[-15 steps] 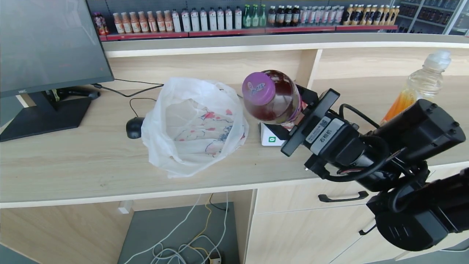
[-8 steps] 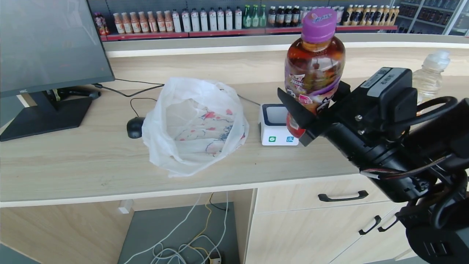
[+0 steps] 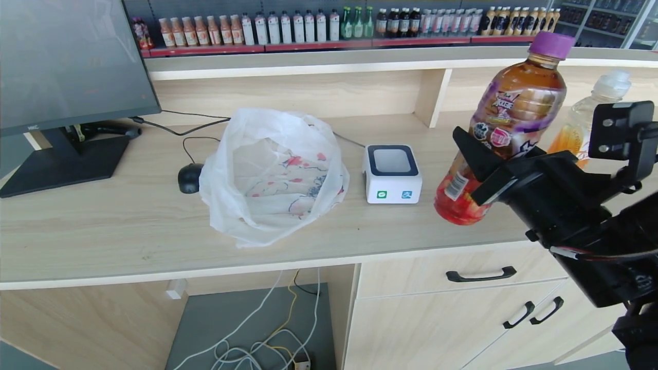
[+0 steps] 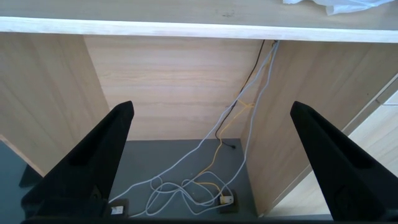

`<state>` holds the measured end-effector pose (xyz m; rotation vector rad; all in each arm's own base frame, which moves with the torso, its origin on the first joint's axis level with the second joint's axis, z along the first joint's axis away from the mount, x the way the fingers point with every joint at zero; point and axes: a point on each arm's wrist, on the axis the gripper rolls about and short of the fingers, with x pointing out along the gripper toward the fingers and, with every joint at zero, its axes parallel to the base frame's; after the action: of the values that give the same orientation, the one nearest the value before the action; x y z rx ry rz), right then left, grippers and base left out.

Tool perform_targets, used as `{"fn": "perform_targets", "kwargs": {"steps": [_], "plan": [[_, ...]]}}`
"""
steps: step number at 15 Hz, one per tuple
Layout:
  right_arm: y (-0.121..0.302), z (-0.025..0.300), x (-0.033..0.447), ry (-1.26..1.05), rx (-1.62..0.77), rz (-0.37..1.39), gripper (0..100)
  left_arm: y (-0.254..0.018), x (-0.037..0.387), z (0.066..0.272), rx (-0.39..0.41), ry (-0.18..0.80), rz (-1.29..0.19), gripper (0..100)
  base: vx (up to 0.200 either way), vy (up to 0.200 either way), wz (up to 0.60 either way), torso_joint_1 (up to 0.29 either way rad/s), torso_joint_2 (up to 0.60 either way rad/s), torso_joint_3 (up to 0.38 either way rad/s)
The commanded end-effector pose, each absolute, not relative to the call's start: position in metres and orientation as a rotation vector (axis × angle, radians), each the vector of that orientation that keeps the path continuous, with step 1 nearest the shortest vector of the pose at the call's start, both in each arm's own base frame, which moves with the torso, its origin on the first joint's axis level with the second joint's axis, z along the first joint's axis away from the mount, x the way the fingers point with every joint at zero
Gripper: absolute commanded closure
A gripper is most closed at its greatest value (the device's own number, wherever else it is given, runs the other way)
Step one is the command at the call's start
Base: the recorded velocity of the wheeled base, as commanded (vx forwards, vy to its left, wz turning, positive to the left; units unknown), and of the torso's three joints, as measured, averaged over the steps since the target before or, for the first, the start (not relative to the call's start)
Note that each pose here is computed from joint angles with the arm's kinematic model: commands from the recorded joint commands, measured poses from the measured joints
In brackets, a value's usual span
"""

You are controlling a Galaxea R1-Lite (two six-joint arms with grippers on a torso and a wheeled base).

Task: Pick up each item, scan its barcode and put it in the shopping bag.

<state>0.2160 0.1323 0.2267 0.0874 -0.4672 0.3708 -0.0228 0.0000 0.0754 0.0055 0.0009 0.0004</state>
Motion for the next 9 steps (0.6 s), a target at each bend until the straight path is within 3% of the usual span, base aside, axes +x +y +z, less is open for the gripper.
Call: {"fn": "perform_targets", "kwargs": {"steps": [1, 7, 9], "plan": [[0.125, 0.234, 0.207, -0.494, 0.106, 0.352, 100, 0.000, -0.023, 0.075, 0.002, 0.000, 0.003, 0, 0.000, 0.000, 0.00, 0.000, 0.00, 0.000], [0.106, 0.245, 0.201, -0.539, 0.111, 0.294, 100, 0.000, -0.023, 0.075, 0.002, 0.002, 0.003, 0, 0.000, 0.000, 0.00, 0.000, 0.00, 0.000], [0.105, 0.240, 0.201, -0.521, 0.097, 0.291, 100, 0.000, -0.023, 0.075, 0.002, 0.002, 0.003, 0, 0.000, 0.200, 0.00, 0.005, 0.01, 0.002]]}}
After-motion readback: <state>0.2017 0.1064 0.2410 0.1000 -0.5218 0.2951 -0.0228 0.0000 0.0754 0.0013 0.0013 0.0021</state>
